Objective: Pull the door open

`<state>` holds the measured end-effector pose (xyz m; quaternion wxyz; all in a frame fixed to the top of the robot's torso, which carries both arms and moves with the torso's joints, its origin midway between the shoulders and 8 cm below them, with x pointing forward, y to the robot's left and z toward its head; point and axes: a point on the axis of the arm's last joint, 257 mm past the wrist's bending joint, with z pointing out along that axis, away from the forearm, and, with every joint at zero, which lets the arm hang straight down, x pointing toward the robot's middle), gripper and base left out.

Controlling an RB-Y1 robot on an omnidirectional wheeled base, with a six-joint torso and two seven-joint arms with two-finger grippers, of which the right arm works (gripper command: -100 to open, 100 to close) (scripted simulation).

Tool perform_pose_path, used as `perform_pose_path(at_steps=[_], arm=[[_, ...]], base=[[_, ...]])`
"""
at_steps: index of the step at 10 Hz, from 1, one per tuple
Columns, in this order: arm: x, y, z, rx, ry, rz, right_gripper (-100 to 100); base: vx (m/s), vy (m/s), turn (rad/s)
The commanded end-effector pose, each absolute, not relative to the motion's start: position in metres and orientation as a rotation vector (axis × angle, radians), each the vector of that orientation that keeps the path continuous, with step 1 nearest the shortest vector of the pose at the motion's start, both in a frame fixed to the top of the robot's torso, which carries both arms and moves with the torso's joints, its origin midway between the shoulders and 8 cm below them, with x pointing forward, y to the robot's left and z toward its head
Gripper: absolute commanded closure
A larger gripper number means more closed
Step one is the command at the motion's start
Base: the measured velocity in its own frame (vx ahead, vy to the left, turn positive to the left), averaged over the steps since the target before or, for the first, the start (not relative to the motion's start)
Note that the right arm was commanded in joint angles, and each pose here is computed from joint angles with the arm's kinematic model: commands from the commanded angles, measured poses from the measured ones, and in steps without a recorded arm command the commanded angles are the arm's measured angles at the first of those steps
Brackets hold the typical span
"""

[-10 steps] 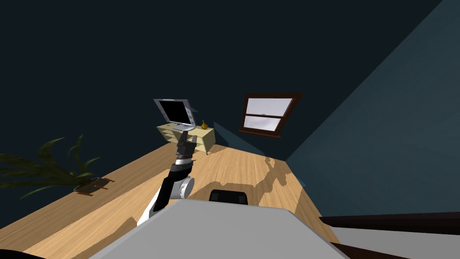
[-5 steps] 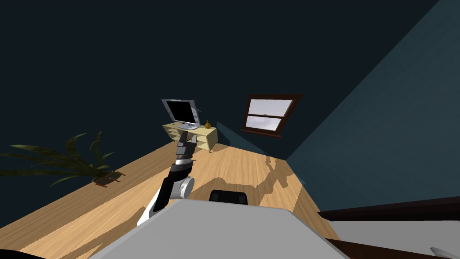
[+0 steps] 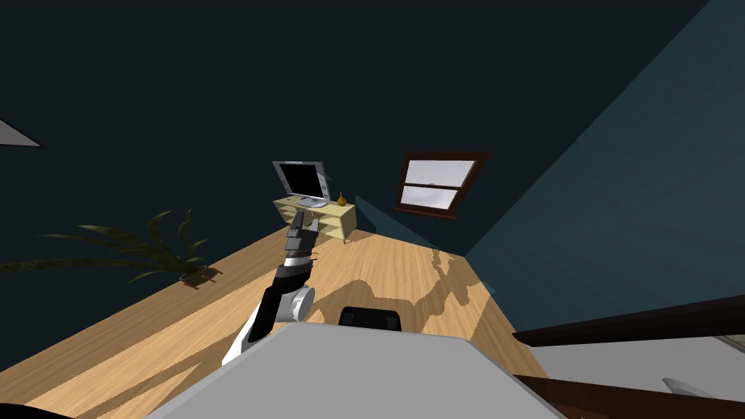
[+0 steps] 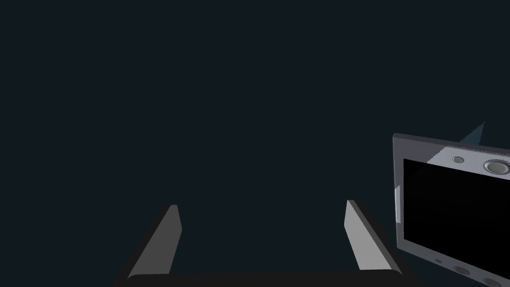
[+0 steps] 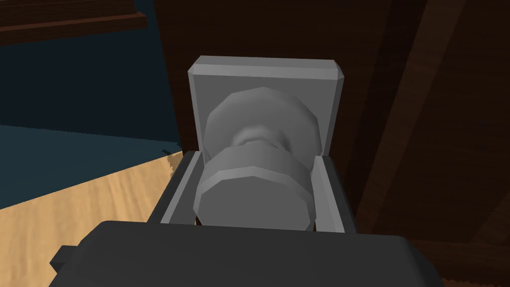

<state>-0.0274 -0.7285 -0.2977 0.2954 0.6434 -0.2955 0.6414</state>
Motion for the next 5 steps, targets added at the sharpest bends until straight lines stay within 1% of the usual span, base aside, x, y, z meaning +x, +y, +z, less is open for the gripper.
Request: perform_pose_path(at_steps=[1,3,5], arm=[[-0.024,-0.723,-0.297,1.730,-0.765,1.726,100],[-0.018,-0.717,-0.296,1.753,-0.737,1.751,100],[-0.014,-0.711,-0.296,1.770,-0.717,1.770,100]], base=[[-0.162,0.082,0.030],[-0.199,0.089,0.037],[-0.184,0.106,0.024]])
